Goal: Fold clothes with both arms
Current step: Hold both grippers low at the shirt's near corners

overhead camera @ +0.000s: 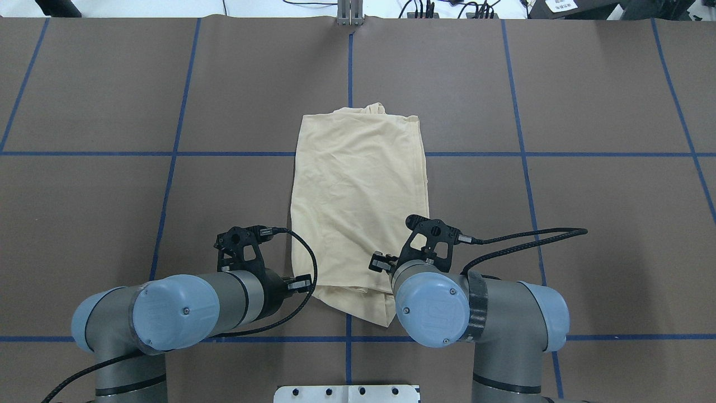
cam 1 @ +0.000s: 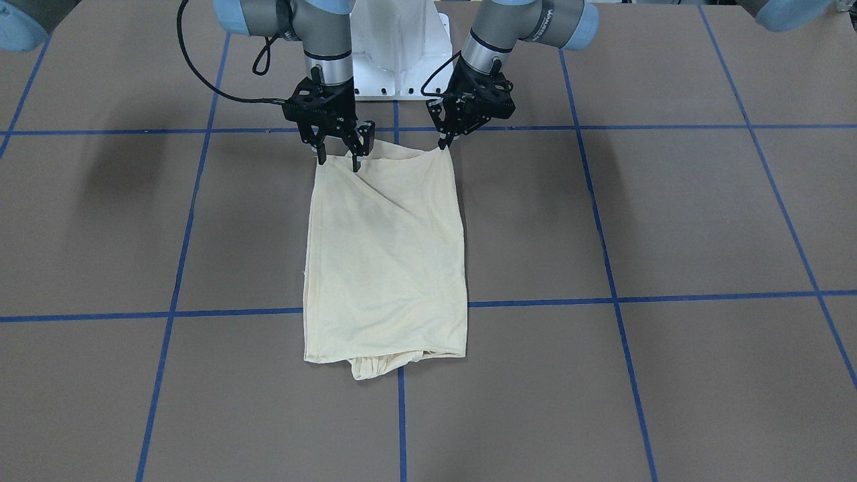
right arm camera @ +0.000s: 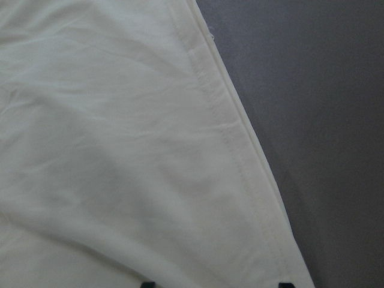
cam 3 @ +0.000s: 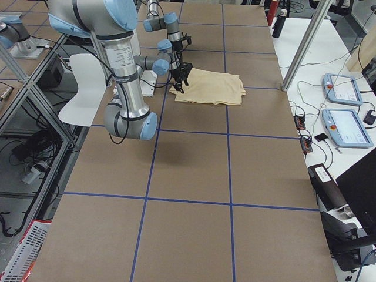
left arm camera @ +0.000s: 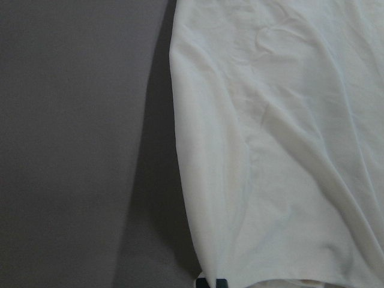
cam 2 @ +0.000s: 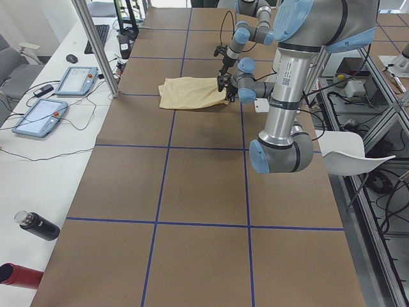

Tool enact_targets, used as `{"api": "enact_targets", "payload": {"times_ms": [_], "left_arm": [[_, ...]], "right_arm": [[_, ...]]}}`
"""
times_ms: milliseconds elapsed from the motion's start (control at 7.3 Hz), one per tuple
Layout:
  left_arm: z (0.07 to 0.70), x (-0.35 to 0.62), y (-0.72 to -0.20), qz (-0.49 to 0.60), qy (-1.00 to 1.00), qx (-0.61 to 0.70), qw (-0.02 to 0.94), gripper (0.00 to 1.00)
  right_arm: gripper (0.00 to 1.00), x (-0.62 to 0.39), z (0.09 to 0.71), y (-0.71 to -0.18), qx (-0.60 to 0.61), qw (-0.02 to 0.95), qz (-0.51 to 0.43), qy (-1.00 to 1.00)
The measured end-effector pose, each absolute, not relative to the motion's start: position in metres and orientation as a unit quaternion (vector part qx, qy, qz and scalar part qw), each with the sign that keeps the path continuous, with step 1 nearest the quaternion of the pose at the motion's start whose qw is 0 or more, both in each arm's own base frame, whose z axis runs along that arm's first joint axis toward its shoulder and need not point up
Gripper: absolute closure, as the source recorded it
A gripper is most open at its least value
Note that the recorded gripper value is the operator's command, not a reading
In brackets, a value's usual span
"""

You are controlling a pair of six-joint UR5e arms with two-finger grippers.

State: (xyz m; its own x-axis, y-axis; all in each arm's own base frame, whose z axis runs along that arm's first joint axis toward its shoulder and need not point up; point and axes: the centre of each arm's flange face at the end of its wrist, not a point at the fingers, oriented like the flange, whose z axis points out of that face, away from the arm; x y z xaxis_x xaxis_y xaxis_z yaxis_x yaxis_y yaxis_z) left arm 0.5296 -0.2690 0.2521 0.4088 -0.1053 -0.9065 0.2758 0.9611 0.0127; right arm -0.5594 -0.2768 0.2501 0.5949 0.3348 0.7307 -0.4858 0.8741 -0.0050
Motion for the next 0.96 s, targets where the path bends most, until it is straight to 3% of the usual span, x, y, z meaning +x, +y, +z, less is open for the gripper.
{"api": "enact_targets", "payload": {"times_ms": [959], "left_arm": [[0.254,0.530,-0.269,-0.115,0.530,0.080,0.836,1.00]], "right_arm": [[0.33,-0.583,0.267,-0.262,0.060,0.891,0.246,-0.377]]}}
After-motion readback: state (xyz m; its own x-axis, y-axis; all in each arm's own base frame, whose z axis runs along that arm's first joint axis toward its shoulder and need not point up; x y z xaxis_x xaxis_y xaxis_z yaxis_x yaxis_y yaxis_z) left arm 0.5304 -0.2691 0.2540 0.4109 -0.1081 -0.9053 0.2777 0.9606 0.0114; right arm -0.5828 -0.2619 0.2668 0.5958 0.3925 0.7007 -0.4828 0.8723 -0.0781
